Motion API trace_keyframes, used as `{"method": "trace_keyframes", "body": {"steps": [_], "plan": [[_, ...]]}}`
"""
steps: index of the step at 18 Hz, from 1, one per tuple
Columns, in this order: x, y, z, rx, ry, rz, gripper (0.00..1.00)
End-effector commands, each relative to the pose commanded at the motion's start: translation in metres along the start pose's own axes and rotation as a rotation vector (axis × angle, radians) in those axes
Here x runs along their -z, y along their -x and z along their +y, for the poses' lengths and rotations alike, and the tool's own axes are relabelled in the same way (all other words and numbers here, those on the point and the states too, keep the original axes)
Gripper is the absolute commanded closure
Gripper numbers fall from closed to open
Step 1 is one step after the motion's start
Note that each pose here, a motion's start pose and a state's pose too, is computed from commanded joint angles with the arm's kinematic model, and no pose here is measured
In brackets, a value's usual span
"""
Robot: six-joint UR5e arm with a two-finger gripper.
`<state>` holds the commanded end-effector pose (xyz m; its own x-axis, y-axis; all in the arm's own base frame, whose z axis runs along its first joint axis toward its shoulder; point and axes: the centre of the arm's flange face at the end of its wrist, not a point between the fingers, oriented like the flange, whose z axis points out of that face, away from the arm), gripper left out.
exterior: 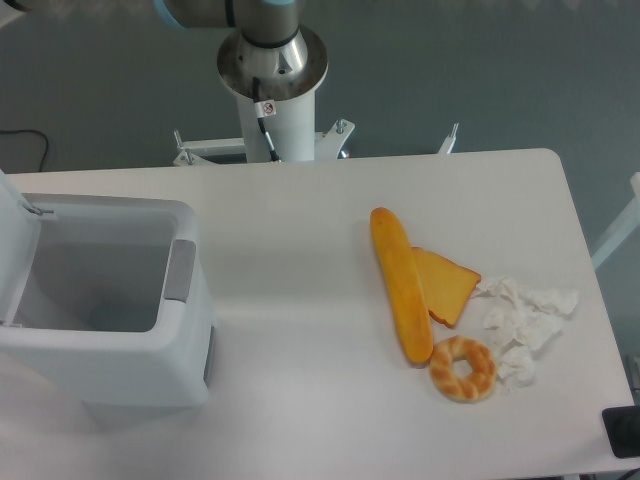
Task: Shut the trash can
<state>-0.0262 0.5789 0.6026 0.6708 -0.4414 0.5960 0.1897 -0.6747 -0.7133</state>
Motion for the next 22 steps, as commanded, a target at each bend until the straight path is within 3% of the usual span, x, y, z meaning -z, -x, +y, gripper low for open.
{"method": "trace_keyframes", "body": {"steps": [22], "plan": [[-0.0008, 0.0073, 0.0043, 0.012, 0.006, -0.009, 0.00]]}}
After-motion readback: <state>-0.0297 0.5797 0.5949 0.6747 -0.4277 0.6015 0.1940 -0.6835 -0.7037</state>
